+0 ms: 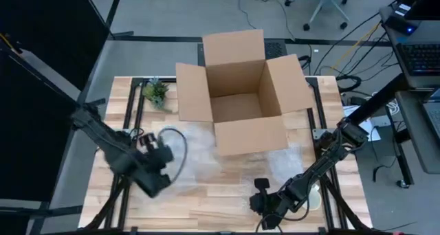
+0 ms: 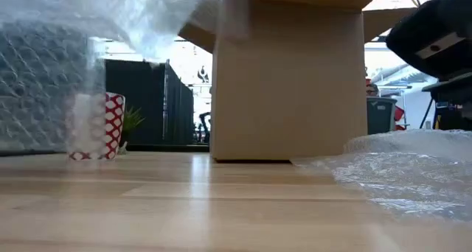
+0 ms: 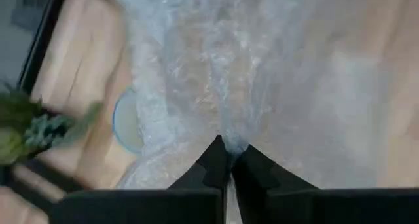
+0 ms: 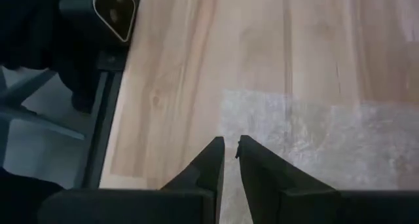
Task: Wrap mug
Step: Move the left bubble wrap to the top left
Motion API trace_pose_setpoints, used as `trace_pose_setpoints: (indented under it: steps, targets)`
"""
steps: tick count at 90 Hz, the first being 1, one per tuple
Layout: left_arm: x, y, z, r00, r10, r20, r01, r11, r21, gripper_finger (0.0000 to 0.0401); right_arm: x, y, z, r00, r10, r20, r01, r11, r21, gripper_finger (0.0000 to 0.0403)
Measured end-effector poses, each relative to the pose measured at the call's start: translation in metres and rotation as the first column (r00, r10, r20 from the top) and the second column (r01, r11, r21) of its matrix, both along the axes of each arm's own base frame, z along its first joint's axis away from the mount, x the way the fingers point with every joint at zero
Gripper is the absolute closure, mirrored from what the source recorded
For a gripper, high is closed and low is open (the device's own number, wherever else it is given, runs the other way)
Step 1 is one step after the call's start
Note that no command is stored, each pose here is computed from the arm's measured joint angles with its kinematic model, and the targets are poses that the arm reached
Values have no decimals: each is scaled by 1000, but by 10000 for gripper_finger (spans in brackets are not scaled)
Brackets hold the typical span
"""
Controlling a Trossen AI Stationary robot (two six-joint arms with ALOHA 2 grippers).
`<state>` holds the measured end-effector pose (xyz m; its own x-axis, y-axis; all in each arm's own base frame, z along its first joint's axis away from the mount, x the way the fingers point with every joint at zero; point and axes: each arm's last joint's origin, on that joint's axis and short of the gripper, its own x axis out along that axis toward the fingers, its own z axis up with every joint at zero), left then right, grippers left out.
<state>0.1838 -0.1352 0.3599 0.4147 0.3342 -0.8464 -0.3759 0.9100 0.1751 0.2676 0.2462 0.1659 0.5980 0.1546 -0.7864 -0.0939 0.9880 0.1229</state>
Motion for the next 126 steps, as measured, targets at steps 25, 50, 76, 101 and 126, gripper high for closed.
trace_pose_setpoints:
  steps: [25,50,76,101,126]
  targets:
    - [-15,37,27,962,67,265,-116,978,175,401,3,-3,0,1000,-3,4,3,1000,-4,369]
    - [24,76,16,943,225,246,-308,872,381,401,8,-9,0,1000,-7,8,7,1000,-17,369]
    - [56,124,-5,923,360,139,-376,754,539,401,9,-9,0,1000,-14,8,14,1000,-13,369]
    - [79,141,-46,952,286,-110,-201,853,482,401,9,-9,1,999,-33,7,33,999,4,369]
    - [82,139,-27,974,185,-132,-120,913,390,330,10,-11,0,998,-58,-1,58,998,18,369]
